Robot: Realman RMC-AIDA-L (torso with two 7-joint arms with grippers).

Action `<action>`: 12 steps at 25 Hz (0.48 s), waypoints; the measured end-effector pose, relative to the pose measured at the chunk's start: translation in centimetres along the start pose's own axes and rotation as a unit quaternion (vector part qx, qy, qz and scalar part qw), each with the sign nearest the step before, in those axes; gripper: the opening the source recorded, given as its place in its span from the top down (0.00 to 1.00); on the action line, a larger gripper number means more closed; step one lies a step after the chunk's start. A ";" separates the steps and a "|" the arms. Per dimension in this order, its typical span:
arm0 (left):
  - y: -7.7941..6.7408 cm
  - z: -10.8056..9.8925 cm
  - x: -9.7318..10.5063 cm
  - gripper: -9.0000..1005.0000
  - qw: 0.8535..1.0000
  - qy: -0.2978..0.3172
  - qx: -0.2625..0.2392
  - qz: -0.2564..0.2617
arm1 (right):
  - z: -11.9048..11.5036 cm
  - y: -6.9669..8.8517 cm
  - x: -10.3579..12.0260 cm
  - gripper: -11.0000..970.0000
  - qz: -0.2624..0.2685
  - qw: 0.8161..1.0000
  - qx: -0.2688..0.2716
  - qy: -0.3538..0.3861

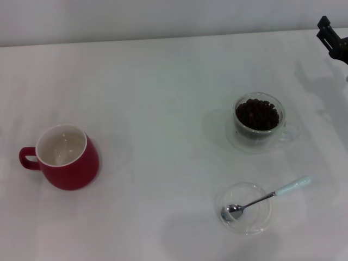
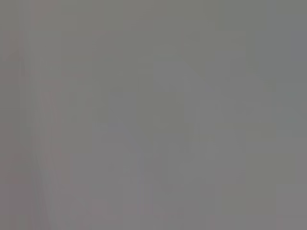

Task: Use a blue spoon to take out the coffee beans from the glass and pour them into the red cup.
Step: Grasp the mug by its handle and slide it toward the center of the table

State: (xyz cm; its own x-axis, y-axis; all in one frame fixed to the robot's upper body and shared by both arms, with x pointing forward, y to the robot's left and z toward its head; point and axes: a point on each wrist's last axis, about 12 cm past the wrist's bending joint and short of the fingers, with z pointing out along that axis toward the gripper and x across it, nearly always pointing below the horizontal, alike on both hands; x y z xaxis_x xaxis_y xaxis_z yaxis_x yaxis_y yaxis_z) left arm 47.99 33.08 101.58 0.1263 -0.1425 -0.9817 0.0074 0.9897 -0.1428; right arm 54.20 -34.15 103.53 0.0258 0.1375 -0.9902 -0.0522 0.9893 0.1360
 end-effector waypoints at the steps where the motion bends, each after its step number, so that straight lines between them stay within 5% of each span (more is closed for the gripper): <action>1: 0.1 -0.3 0.0 0.24 1.000 -0.003 -0.001 -0.001 | -0.1 -0.1 0.0 0.10 0.000 1.000 0.000 -0.002; 12: -0.1 -3.8 0.2 0.24 1.000 -0.014 -0.001 -0.019 | -0.8 -0.6 0.2 0.10 -0.001 1.000 0.007 -0.001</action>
State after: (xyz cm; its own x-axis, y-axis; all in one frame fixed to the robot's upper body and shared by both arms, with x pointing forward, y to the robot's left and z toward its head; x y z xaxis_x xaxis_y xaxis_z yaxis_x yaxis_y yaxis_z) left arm 44.27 32.88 100.90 0.1539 -0.1790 -0.9717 0.0106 0.9837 -0.1795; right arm 53.42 -34.72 103.26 0.0271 0.1363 -0.9903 -0.0380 0.9901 0.1352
